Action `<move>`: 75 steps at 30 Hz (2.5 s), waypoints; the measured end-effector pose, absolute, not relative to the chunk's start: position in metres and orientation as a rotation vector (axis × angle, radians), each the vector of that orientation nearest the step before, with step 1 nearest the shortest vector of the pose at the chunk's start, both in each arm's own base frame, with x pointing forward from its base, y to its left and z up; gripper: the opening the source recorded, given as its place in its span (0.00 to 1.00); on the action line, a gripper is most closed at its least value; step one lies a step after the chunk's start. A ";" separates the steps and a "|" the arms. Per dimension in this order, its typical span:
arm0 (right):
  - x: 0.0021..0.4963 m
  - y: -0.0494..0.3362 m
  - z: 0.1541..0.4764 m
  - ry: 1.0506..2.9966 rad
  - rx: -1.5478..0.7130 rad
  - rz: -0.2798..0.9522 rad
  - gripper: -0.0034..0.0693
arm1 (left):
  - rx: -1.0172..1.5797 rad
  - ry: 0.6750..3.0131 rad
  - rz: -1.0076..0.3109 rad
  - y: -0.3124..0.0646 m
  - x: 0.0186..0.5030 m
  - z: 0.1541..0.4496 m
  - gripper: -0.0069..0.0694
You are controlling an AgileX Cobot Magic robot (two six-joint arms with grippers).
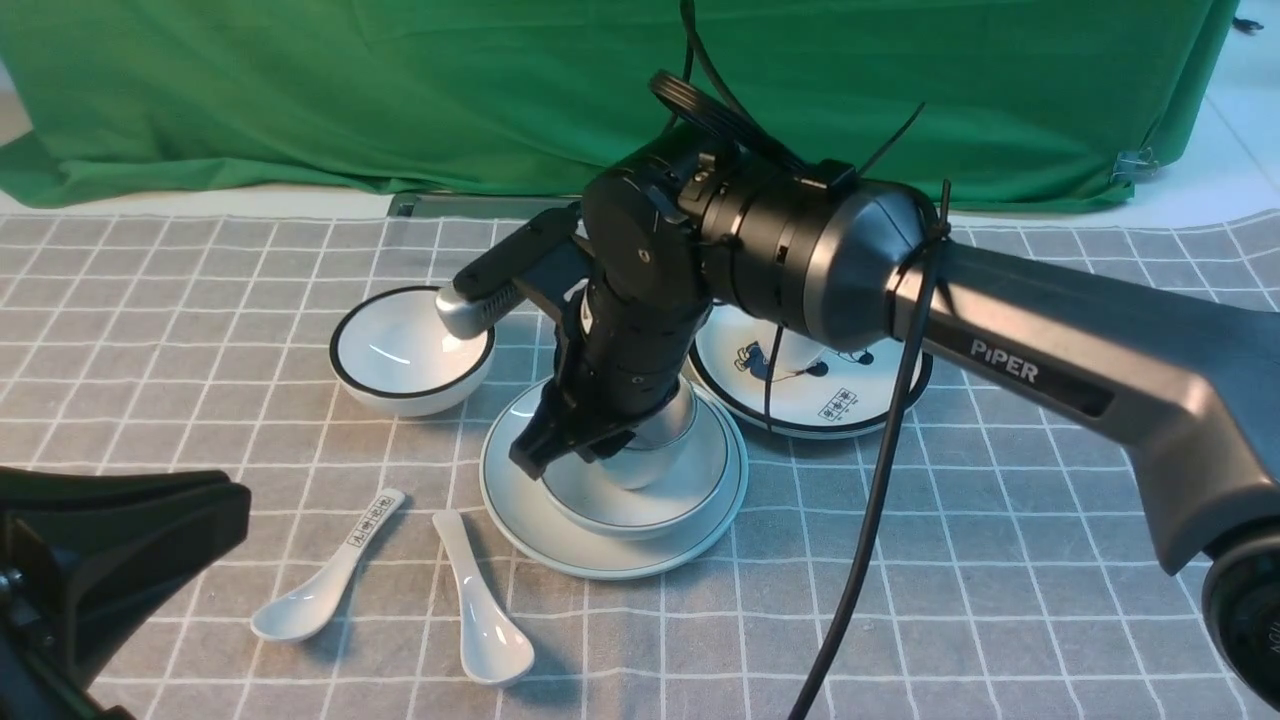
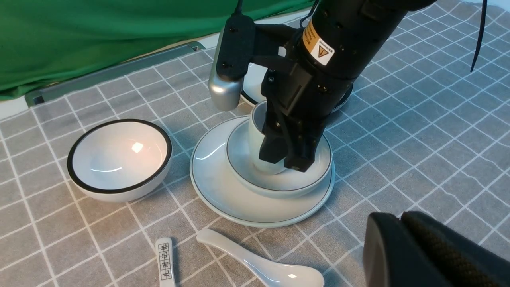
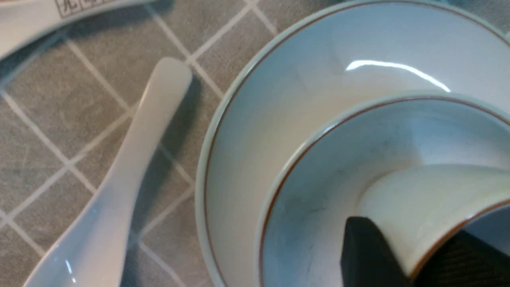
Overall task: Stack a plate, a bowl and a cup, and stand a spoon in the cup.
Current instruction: Use the right arm to put the blue teacup into the blue rice bowl in the middle, then use the left arm to grab a blue soup spoon
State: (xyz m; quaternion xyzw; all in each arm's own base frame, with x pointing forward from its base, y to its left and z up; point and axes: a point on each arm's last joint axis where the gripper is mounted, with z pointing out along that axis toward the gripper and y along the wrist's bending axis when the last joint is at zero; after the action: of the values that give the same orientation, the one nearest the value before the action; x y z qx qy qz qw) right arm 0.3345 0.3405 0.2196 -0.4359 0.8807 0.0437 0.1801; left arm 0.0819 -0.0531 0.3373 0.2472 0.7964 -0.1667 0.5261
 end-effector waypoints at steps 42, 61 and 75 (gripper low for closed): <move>0.119 0.100 0.368 2.148 -1.023 0.096 0.11 | 0.178 2.900 -0.385 -0.126 0.247 0.222 0.27; 0.116 0.096 0.369 2.126 -1.024 0.086 0.14 | 0.138 2.949 -0.256 -0.129 0.301 0.159 0.62; 0.117 0.096 0.369 2.125 -1.024 0.086 0.14 | 0.234 2.984 -0.157 -0.124 0.302 0.156 0.16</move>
State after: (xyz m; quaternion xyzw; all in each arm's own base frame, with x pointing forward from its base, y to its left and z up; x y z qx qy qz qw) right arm 0.1165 0.0963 0.3687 -0.4012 0.8325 0.0339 0.3806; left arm 0.3021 -0.1241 0.1559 0.0778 0.9930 -0.0524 0.0719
